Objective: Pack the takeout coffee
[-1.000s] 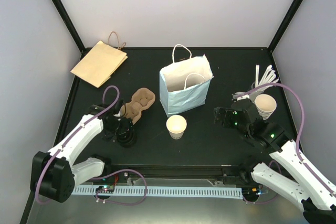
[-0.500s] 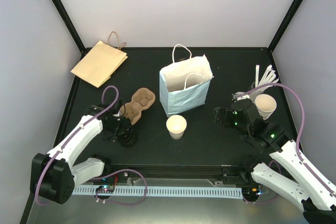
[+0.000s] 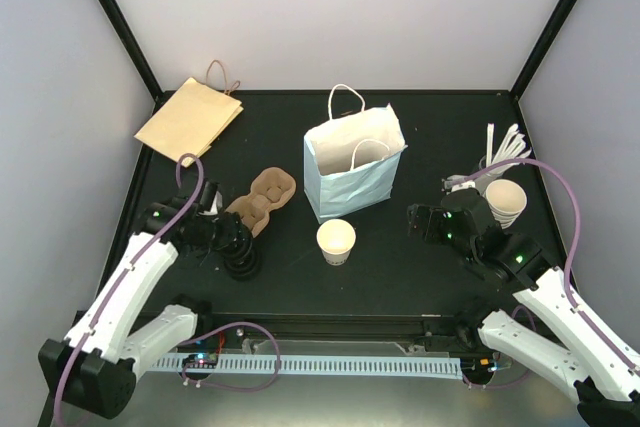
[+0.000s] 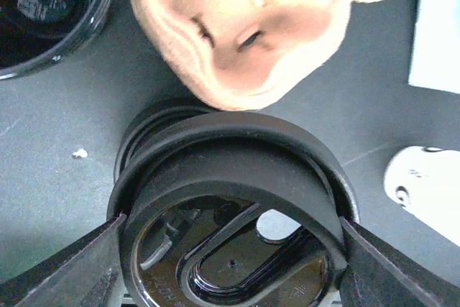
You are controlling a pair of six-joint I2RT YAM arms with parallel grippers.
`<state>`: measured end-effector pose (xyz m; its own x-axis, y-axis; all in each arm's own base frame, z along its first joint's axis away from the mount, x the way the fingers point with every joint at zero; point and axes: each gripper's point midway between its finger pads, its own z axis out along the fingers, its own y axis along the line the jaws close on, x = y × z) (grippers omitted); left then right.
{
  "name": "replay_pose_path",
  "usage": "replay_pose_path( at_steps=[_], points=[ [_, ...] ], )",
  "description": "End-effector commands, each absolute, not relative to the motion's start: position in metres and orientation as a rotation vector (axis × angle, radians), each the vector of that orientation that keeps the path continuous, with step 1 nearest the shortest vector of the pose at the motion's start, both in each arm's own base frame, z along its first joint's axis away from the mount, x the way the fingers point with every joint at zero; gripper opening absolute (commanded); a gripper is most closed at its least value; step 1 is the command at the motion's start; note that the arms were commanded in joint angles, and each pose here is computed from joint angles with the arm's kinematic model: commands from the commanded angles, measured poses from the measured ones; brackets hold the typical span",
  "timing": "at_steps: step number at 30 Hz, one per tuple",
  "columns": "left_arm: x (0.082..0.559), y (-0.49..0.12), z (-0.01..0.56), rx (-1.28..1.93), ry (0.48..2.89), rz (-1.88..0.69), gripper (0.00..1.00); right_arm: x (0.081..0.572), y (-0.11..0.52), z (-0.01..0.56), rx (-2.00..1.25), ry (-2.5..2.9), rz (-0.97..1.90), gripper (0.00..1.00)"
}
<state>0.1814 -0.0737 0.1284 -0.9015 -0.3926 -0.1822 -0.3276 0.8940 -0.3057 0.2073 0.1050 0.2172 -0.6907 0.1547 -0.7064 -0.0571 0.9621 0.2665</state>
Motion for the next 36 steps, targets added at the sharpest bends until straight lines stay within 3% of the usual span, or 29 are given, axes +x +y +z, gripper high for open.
replay_pose_path(
  at_steps=[1, 6, 10, 21, 36],
  points=[
    [0.178, -0.085, 0.166, -0.452, 2.751, -0.523, 0.65, 0.210, 0.109, 0.225, 0.068, 2.284, 0.376, 1.00],
    [0.175, -0.128, 0.199, -0.243, 2.656, -0.837, 0.62, 0.209, 0.118, 0.222, 0.026, 2.298, 0.415, 1.00],
    [0.171, -0.157, 0.211, -0.112, 2.634, -0.910, 0.61, 0.207, 0.129, 0.217, -0.005, 2.315, 0.481, 1.00],
    [0.171, -0.240, 0.227, 0.277, 2.560, -0.941, 0.62, 0.195, 0.169, 0.195, -0.168, 2.386, 0.694, 1.00],
    [0.186, -0.280, 0.193, 0.516, 2.588, -0.709, 0.65, 0.186, 0.192, 0.177, -0.264, 2.418, 0.827, 1.00]
  ],
)
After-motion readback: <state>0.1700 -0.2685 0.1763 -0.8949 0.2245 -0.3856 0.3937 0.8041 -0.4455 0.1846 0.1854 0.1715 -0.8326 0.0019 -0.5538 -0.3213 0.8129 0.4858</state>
